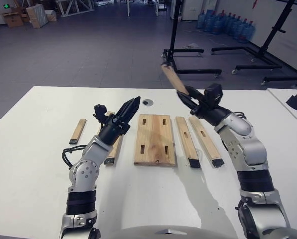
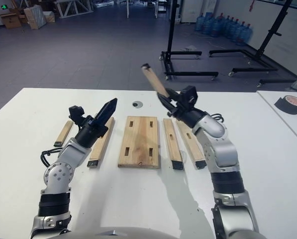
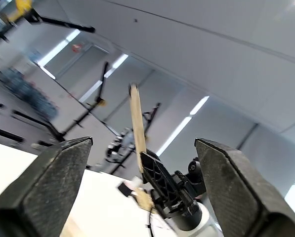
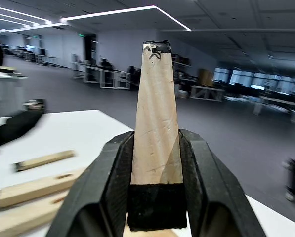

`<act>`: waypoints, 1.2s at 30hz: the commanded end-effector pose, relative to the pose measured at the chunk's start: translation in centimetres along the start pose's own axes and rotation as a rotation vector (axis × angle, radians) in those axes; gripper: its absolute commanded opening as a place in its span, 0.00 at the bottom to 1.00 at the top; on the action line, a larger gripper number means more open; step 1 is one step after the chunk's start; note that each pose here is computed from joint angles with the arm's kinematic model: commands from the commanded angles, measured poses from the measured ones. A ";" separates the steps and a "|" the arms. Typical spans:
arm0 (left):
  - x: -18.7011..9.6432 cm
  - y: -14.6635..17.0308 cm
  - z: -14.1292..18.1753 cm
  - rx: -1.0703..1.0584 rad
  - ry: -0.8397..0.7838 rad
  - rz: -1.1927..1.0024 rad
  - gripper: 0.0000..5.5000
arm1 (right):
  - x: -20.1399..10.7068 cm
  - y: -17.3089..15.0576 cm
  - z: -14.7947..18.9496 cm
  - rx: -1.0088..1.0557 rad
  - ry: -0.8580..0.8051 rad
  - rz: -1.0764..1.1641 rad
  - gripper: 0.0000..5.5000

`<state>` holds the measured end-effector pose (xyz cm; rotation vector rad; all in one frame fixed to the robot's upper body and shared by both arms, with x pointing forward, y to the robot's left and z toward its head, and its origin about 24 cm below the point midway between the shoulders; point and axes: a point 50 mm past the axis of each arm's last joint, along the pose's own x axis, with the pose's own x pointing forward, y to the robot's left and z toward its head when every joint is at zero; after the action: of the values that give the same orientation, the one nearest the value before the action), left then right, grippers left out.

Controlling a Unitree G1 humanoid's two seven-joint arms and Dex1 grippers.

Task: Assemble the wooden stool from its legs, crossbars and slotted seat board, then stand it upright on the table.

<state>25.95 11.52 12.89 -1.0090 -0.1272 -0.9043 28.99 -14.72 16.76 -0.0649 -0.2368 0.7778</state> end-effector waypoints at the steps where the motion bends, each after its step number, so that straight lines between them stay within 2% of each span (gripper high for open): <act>1: 0.3 -0.2 -0.2 -0.099 0.033 0.007 0.69 | 0.3 2.3 -0.1 0.021 0.016 0.100 0.23; 8: 0.4 0.0 -0.1 -0.153 0.039 0.062 0.69 | 0.1 4.8 -0.6 -0.079 0.079 0.241 0.23; 16: 0.1 0.5 -0.7 -0.107 0.071 0.109 0.69 | 0.0 5.5 -2.0 -0.179 0.143 0.254 0.23; 22: 0.0 0.9 -0.5 -0.097 0.047 0.140 0.55 | -0.4 5.6 -2.8 -0.211 0.174 0.260 0.23; 26: 0.0 0.9 -0.4 -0.088 0.047 0.147 0.42 | -0.5 5.5 -2.9 -0.218 0.178 0.256 0.23; 36: -0.1 1.9 -0.3 -0.040 0.026 0.212 0.16 | -0.4 5.2 -2.8 -0.238 0.173 0.254 0.23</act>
<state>26.97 11.78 11.09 -1.0364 0.0325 -0.7265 25.75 -11.07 12.95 -0.3780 -0.1437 0.9894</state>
